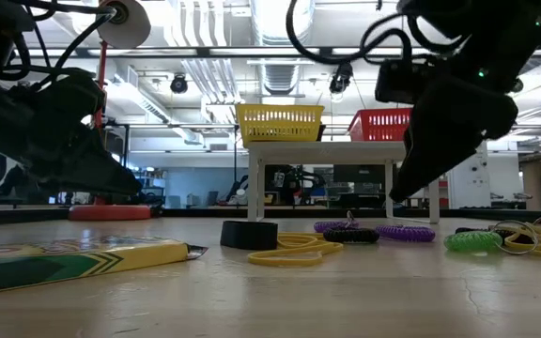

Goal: Pick & Place Office Desk Supplies
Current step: Put the purple spring keychain into the red bin on the shelf

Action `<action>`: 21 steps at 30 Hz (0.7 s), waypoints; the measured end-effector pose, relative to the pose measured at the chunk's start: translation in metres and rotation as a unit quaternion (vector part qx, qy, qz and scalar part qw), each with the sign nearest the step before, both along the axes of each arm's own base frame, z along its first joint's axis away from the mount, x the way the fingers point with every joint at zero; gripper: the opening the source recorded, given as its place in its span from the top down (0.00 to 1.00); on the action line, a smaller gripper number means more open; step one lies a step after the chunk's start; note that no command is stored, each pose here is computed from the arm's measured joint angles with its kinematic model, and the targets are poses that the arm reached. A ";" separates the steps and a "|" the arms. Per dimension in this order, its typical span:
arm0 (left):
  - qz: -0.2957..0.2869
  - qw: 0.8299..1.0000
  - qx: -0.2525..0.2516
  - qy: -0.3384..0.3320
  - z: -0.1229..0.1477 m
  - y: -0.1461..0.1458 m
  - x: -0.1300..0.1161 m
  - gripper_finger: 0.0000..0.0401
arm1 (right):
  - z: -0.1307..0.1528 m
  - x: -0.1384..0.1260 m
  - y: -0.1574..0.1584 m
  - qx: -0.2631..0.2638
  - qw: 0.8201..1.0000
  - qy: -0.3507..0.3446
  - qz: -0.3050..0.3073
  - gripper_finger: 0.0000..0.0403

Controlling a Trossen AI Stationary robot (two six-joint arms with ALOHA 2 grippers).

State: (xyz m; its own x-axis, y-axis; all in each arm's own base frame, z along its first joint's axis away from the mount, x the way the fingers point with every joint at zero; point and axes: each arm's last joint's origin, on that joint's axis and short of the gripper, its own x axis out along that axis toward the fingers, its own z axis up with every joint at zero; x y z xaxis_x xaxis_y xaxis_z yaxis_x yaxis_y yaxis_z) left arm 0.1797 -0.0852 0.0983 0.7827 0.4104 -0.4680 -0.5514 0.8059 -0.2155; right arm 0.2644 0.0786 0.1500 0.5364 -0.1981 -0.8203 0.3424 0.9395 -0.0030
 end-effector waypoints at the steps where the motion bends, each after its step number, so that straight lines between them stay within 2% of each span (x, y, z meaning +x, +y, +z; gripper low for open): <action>1: 0.000 1.000 0.000 -0.001 0.000 0.000 0.000 0.81 | -0.001 0.000 0.000 0.001 1.000 0.002 0.001 0.48; 9: 0.000 1.000 -0.005 -0.008 0.001 -0.001 0.001 0.81 | -0.014 -0.011 -0.002 0.025 0.999 0.023 -0.009 0.48; 15: 0.002 1.000 -0.004 -0.007 0.001 0.000 0.001 0.81 | -0.025 -0.014 -0.003 0.040 0.999 -0.016 -0.008 0.48; 21: 0.003 1.000 -0.004 -0.006 0.001 0.001 0.001 0.81 | -0.030 -0.020 -0.003 0.021 0.999 -0.023 -0.018 0.54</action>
